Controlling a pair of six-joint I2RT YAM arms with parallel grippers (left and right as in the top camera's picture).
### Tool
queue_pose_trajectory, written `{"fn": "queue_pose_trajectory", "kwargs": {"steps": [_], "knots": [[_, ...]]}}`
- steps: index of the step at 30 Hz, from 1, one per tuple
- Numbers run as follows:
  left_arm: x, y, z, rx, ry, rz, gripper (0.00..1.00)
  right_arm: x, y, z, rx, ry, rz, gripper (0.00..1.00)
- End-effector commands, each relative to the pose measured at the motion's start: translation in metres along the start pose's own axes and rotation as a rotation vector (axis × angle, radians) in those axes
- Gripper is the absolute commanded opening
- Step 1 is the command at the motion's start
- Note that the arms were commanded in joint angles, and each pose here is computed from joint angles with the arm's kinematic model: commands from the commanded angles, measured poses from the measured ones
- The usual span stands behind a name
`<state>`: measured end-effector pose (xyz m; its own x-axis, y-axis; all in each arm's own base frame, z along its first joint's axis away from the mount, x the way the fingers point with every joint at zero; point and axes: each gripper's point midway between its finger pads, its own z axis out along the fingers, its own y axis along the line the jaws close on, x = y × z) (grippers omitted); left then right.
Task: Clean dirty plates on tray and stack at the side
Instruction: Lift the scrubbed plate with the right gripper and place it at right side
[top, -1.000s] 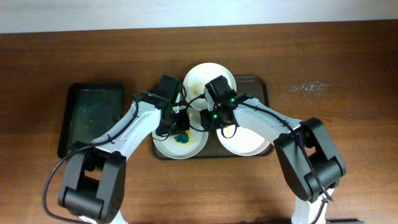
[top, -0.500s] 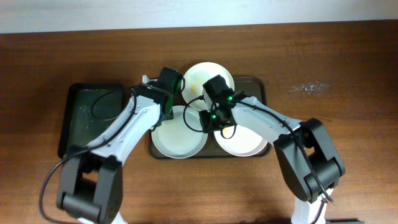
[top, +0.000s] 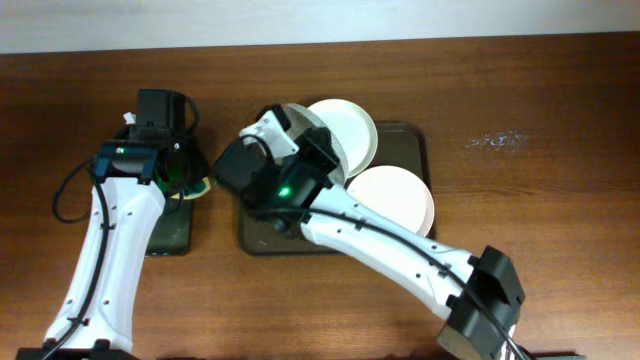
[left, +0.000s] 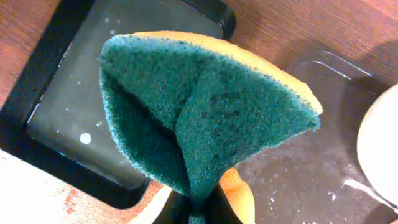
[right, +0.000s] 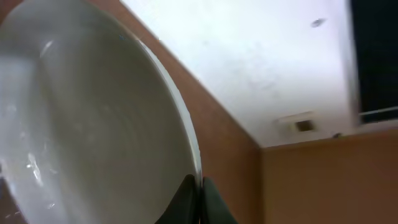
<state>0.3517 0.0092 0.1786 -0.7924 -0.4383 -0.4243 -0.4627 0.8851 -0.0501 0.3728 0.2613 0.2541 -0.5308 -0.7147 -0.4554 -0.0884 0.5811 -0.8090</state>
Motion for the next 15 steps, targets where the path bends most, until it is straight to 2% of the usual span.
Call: {"fn": "queue_pose_trajectory", "kwargs": {"steps": [1, 3, 4, 5, 7, 8, 9, 10, 11, 12, 13, 14, 15], "knots": [[-0.01, 0.025, 0.003, -0.032, 0.001, -0.076, 0.0, -0.008, -0.033, -0.011, 0.108, -0.029, 0.028, 0.04], [-0.014, 0.041, 0.005, -0.056, 0.006, -0.117, 0.0, -0.008, -0.031, -0.009, 0.095, -0.028, 0.039, 0.04], [-0.015, 0.045, 0.005, -0.061, 0.006, -0.128, 0.0, -0.008, -0.021, -0.006, 0.031, -0.024, 0.085, 0.04], [-0.018, 0.054, 0.006, -0.072, 0.005, -0.151, 0.0, -0.005, 0.004, 0.004, -0.135, 0.006, 0.117, 0.04], [-0.019, 0.06, 0.006, -0.079, 0.005, -0.167, 0.0, 0.009, 0.057, 0.007, -0.497, 0.052, -0.052, 0.04], [-0.019, 0.06, 0.006, -0.08, 0.007, -0.167, 0.0, 0.009, 0.048, 0.012, -0.469, 0.058, -0.032, 0.04], [-0.017, 0.061, 0.006, -0.083, 0.011, -0.166, 0.0, -0.004, 0.013, 0.017, -0.314, 0.033, 0.114, 0.04], [-0.017, 0.061, 0.006, -0.083, 0.011, -0.166, 0.0, -0.015, -0.005, 0.014, -0.251, -0.006, 0.203, 0.04], [-0.017, 0.061, 0.006, -0.083, 0.011, -0.166, 0.0, -0.019, 0.014, 0.01, -0.354, -0.033, 0.104, 0.04], [-0.017, 0.061, 0.006, -0.083, 0.011, -0.166, 0.0, -0.007, 0.06, -0.002, -0.591, -0.046, -0.122, 0.04], [-0.017, 0.061, 0.006, -0.083, 0.011, -0.166, 0.0, 0.01, 0.094, -0.016, -0.78, -0.039, -0.254, 0.04], [-0.017, 0.061, 0.006, -0.083, 0.011, -0.166, 0.0, 0.025, 0.114, -0.02, -0.886, -0.017, -0.325, 0.04], [-0.017, 0.061, 0.006, -0.083, 0.012, -0.166, 0.0, 0.029, 0.115, -0.006, -0.88, 0.074, -0.167, 0.04]]}}
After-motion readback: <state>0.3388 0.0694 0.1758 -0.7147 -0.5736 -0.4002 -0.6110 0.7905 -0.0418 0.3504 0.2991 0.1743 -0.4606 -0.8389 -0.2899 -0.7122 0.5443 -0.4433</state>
